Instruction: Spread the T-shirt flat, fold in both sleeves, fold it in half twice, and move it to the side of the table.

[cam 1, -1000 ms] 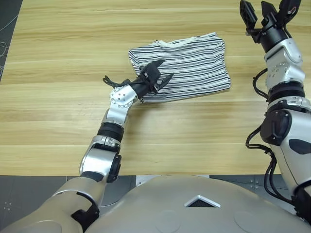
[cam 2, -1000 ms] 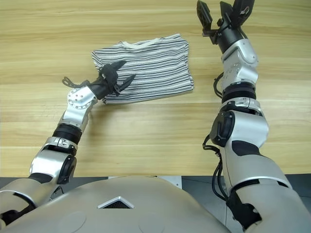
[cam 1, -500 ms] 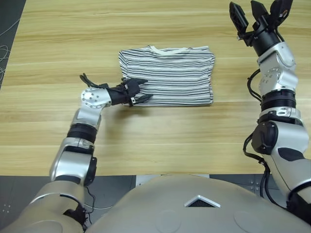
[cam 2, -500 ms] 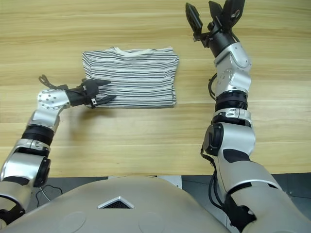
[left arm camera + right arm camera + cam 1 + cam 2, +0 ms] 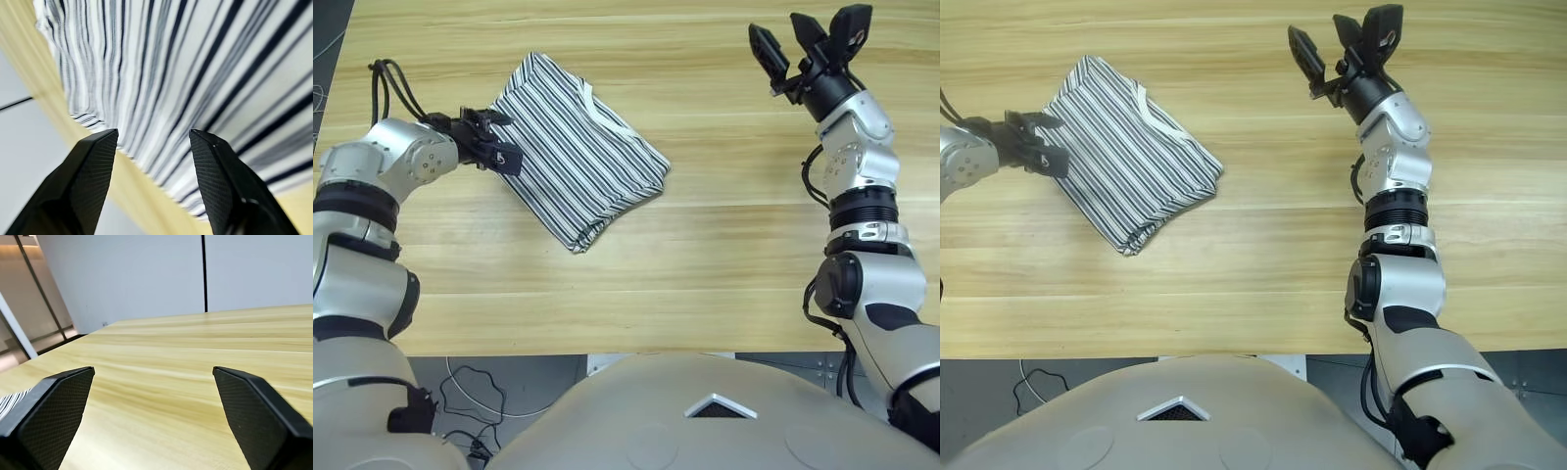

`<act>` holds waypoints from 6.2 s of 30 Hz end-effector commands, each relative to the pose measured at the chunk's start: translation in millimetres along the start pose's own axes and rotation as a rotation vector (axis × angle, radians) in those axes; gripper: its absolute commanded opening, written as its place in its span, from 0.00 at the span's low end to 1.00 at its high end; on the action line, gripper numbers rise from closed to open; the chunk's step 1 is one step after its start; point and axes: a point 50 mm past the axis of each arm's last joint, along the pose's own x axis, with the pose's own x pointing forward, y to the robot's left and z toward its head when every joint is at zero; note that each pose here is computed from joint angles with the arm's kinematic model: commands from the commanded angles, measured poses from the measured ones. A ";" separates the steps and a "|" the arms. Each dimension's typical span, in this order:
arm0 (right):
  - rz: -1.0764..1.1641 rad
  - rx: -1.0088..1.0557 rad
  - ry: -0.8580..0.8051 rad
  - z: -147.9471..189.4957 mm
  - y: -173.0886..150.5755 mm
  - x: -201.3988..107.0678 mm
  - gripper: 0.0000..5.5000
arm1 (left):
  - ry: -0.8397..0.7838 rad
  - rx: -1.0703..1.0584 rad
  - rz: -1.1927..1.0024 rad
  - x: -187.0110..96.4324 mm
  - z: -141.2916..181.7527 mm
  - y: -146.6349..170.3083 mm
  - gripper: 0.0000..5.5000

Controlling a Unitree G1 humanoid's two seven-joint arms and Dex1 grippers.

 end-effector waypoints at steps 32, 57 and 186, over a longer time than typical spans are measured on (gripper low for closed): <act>0.433 -0.236 0.970 -146.8 127.2 13.7 0.81 | -0.054 0.034 0.276 12.2 12.4 4.6 0.49; 0.634 0.280 0.434 26.3 224.1 -65.9 0.81 | -0.069 0.036 0.276 16.3 18.6 1.5 0.49; 1.520 -1.369 -0.064 -138.2 135.5 -114.5 0.81 | -0.620 -1.315 -0.169 47.0 138.0 -13.9 0.49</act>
